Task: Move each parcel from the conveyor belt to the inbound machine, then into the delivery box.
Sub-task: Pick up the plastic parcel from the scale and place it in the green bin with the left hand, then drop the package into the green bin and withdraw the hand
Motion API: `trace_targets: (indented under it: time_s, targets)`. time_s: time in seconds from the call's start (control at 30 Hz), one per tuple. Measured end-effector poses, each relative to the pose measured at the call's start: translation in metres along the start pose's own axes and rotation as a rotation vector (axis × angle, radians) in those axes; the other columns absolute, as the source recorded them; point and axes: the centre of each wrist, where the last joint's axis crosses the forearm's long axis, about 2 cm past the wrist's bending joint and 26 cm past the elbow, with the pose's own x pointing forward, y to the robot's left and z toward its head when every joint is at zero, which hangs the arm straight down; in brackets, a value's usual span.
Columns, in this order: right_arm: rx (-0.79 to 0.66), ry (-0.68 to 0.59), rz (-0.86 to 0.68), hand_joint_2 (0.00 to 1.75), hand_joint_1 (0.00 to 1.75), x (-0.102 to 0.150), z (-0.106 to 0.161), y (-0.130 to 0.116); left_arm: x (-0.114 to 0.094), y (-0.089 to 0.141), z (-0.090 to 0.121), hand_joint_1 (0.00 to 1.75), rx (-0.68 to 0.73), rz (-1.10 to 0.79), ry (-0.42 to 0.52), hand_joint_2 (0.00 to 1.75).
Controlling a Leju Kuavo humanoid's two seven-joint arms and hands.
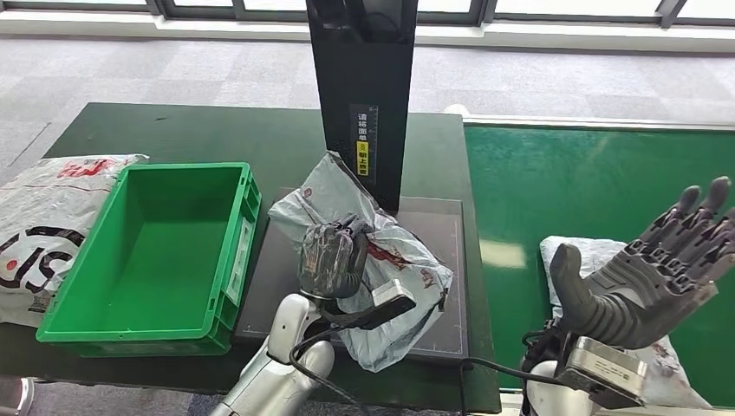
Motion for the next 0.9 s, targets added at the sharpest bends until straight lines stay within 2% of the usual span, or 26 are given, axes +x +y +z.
trace_targets:
  time_s: [0.1, 0.23, 0.47, 0.6, 0.7, 0.9]
  targets:
    - [-0.002, 0.002, 0.000, 1.75, 0.00, 0.000, 0.000, 0.000, -0.002, 0.014, -0.007, 1.75, 0.071, -0.023, -0.035, 1.75]
    - [-0.005, 0.008, 0.004, 1.75, 0.00, -0.002, 0.000, -0.002, -0.005, 0.049, -0.020, 1.75, 0.227, -0.078, -0.066, 1.75]
    - [-0.007, 0.011, 0.007, 1.75, 0.00, -0.003, 0.000, -0.002, -0.026, 0.119, -0.031, 1.75, 0.504, -0.148, -0.027, 1.75]
    - [-0.007, 0.012, 0.003, 1.75, 0.00, -0.003, 0.001, -0.002, -0.053, 0.147, -0.033, 1.75, 0.600, -0.211, 0.049, 1.75]
    - [-0.003, 0.014, 0.000, 1.75, 0.00, -0.002, 0.001, 0.000, -0.082, 0.163, -0.034, 1.75, 0.652, -0.256, 0.088, 1.75]
    - [0.006, 0.021, -0.003, 1.75, 0.00, -0.003, 0.004, 0.001, -0.136, 0.181, -0.021, 1.75, 0.680, -0.356, 0.236, 1.75]
